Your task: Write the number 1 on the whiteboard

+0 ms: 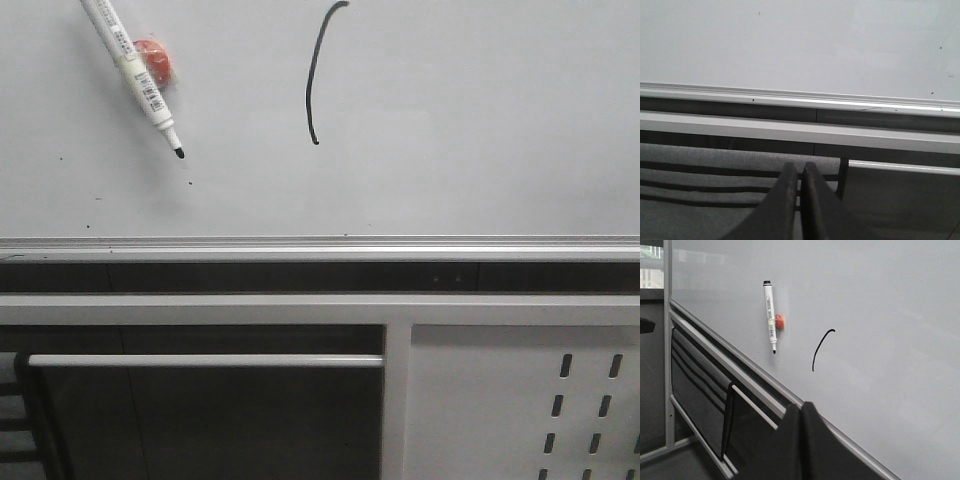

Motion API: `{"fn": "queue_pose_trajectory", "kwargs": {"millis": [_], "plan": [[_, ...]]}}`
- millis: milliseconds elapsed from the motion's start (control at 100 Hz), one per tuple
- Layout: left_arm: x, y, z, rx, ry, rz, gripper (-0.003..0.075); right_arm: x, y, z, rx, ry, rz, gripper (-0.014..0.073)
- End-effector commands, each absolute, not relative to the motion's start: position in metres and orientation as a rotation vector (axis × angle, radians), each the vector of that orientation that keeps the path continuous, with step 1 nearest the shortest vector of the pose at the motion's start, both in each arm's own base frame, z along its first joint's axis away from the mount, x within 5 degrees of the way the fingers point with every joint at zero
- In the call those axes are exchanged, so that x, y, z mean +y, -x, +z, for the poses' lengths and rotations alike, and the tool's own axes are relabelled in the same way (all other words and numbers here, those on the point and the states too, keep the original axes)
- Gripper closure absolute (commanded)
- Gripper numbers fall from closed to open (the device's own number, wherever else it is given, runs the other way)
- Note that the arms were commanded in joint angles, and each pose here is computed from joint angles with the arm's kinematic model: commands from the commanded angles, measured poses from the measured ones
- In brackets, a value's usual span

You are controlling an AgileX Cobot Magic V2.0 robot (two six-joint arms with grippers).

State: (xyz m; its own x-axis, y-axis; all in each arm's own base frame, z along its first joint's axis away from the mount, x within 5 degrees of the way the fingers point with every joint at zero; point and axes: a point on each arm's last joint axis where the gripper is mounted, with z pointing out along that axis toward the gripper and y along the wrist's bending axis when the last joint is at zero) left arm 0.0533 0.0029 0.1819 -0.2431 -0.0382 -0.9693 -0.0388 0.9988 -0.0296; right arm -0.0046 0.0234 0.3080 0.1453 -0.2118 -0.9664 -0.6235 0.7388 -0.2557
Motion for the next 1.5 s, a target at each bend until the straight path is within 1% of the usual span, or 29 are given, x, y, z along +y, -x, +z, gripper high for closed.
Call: {"fn": "queue_pose_trajectory", "kwargs": {"millis": [0,760,840,920,970,1090,1180,1310,1390,1490], "plan": [[0.002,-0.053,0.181,1.751,0.040,-0.006,0.0738,0.022,0.004,0.321,1.361,0.666,0.342,0.0666],[0.002,-0.053,0.181,1.751,0.040,-0.006,0.0738,0.022,0.004,0.321,1.361,0.666,0.342,0.0666],[0.002,-0.053,0.181,1.751,0.040,-0.006,0.0738,0.020,0.003,0.320,1.357,0.676,0.296,0.0666],[0.002,-0.053,0.181,1.751,0.040,-0.006,0.0738,0.017,-0.001,0.318,1.359,0.682,0.207,0.0666],[0.002,-0.053,0.181,1.751,0.040,-0.006,0.0738,0.014,-0.007,0.316,1.339,0.630,0.147,0.0666],[0.002,-0.053,0.181,1.751,0.040,-0.006,0.0738,0.009,-0.023,0.298,1.307,0.481,0.070,0.0666],[0.002,-0.053,0.181,1.751,0.040,-0.006,0.0738,0.011,-0.033,0.276,1.302,0.453,0.024,0.0666],[0.002,-0.053,0.181,1.751,0.040,-0.006,0.0738,0.014,-0.046,0.239,1.343,0.440,-0.022,0.0666],[0.002,-0.053,0.181,1.751,0.040,-0.006,0.0738,0.014,-0.051,0.221,1.358,0.383,-0.004,0.0666],[0.002,-0.053,0.181,1.751,0.040,-0.006,0.0738,0.012,-0.054,0.203,1.438,0.287,0.022,0.0666]]}}
